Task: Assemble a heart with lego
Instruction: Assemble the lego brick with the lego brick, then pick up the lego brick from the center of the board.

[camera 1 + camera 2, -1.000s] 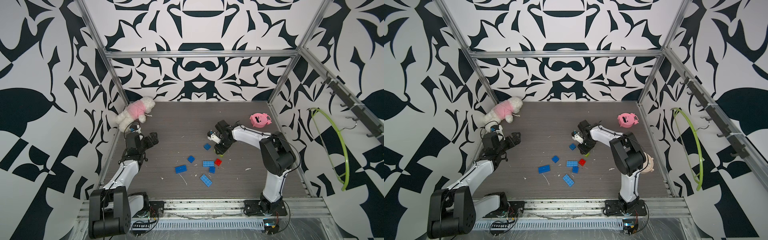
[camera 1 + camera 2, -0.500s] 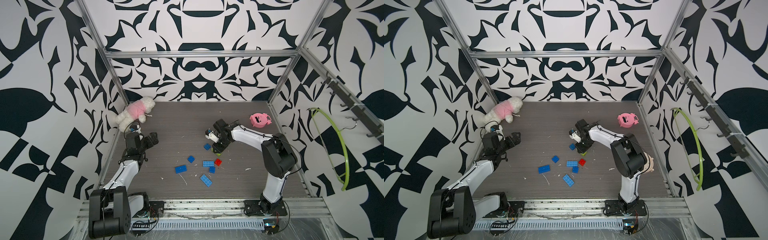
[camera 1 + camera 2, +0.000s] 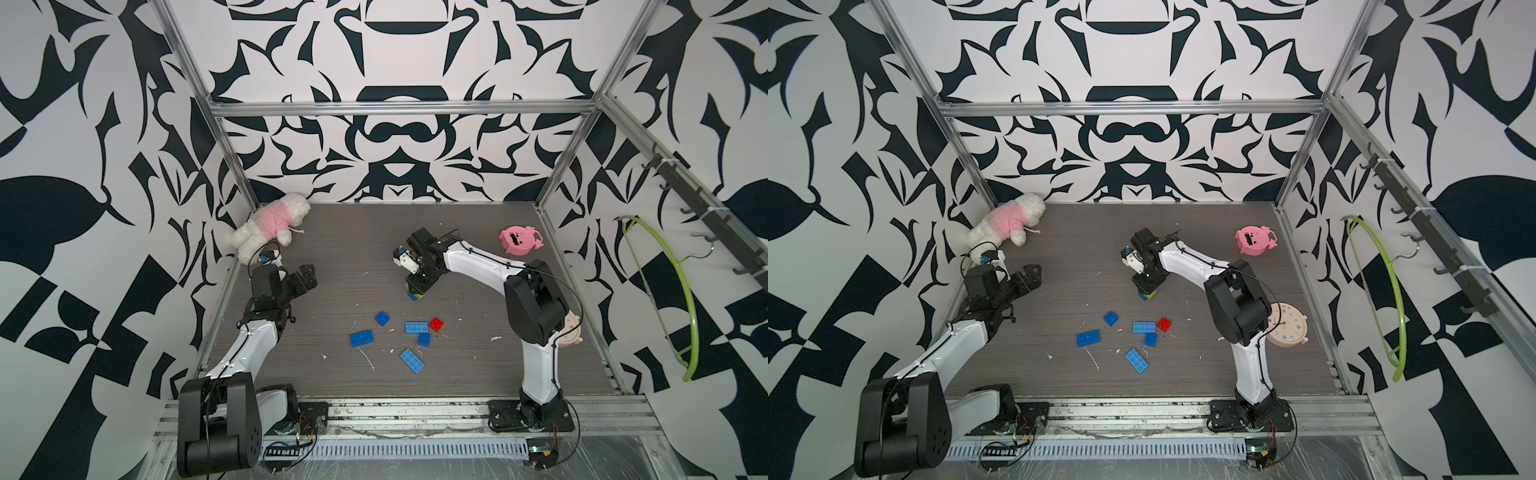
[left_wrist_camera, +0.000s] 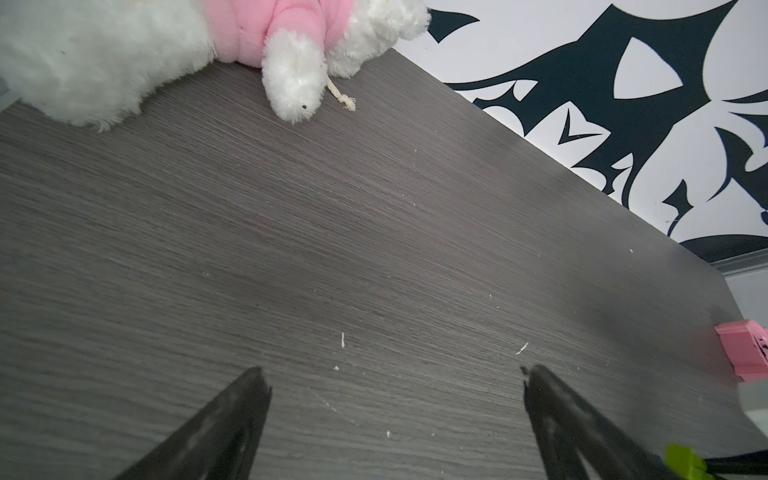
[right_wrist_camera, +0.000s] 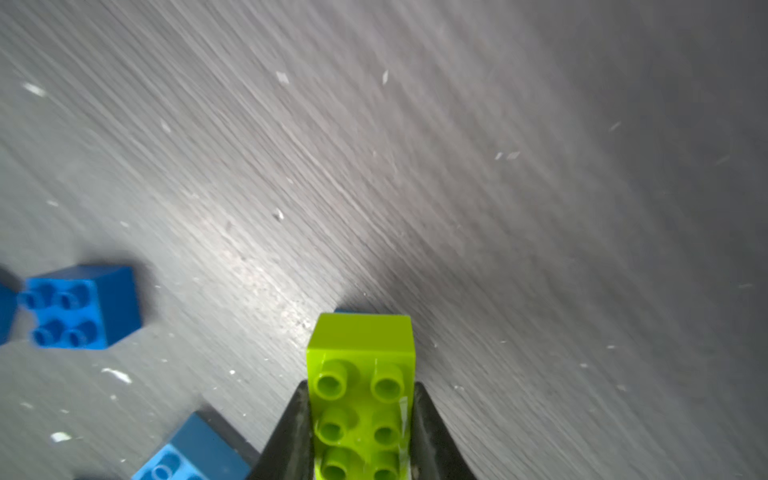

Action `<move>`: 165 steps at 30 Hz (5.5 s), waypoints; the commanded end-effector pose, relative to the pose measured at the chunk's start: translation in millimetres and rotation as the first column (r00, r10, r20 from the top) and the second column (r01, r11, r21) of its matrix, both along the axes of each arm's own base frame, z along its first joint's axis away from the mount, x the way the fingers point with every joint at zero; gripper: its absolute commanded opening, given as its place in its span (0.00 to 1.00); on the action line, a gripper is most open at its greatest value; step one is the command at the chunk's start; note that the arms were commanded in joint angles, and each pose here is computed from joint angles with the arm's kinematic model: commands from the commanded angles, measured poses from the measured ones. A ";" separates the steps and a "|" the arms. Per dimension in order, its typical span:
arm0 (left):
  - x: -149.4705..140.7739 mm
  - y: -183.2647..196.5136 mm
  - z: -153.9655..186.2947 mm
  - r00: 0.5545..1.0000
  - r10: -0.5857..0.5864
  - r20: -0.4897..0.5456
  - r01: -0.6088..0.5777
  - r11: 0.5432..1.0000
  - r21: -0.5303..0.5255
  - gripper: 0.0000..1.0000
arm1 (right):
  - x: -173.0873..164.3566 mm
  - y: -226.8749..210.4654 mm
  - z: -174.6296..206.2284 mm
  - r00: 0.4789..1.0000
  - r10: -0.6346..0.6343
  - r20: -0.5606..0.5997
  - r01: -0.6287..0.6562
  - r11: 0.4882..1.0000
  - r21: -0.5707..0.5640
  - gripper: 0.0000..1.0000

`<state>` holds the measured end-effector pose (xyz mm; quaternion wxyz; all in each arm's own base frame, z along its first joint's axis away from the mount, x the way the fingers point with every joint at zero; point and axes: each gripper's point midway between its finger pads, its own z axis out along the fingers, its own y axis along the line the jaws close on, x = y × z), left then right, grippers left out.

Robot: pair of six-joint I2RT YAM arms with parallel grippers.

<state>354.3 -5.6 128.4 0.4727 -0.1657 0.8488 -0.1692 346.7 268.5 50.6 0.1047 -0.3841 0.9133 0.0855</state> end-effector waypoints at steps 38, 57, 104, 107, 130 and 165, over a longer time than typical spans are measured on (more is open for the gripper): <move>4.9 0.5 5.2 1.000 -0.002 0.006 0.002 1.000 0.001 0.99 | -0.1 3.4 29.8 0.999 -0.044 0.020 0.044 0.999 0.017 0.47; 4.7 0.5 5.5 1.000 -0.001 0.011 0.001 1.000 0.000 0.99 | -74.4 90.2 49.1 0.985 0.166 0.049 -0.173 0.967 0.189 0.51; 4.4 0.4 6.7 1.000 -0.002 0.020 0.002 1.000 0.001 0.99 | -119.7 -1.2 5.1 0.955 0.281 -0.095 -0.285 0.958 -0.037 0.56; 4.8 0.3 6.6 1.000 -0.002 0.019 0.002 1.000 0.001 0.99 | -117.4 -7.1 -3.9 0.957 0.274 -0.101 -0.282 0.956 -0.080 0.56; 4.8 0.2 5.2 1.000 -0.004 0.013 0.004 1.000 0.000 0.99 | -106.2 16.6 -6.3 0.956 0.278 -0.093 -0.280 0.960 -0.008 0.48; 16.4 -44.7 13.5 0.986 -0.155 0.053 0.161 0.978 -0.131 0.99 | -40.8 -28.8 98.6 0.989 -0.043 0.140 0.012 0.976 0.215 0.26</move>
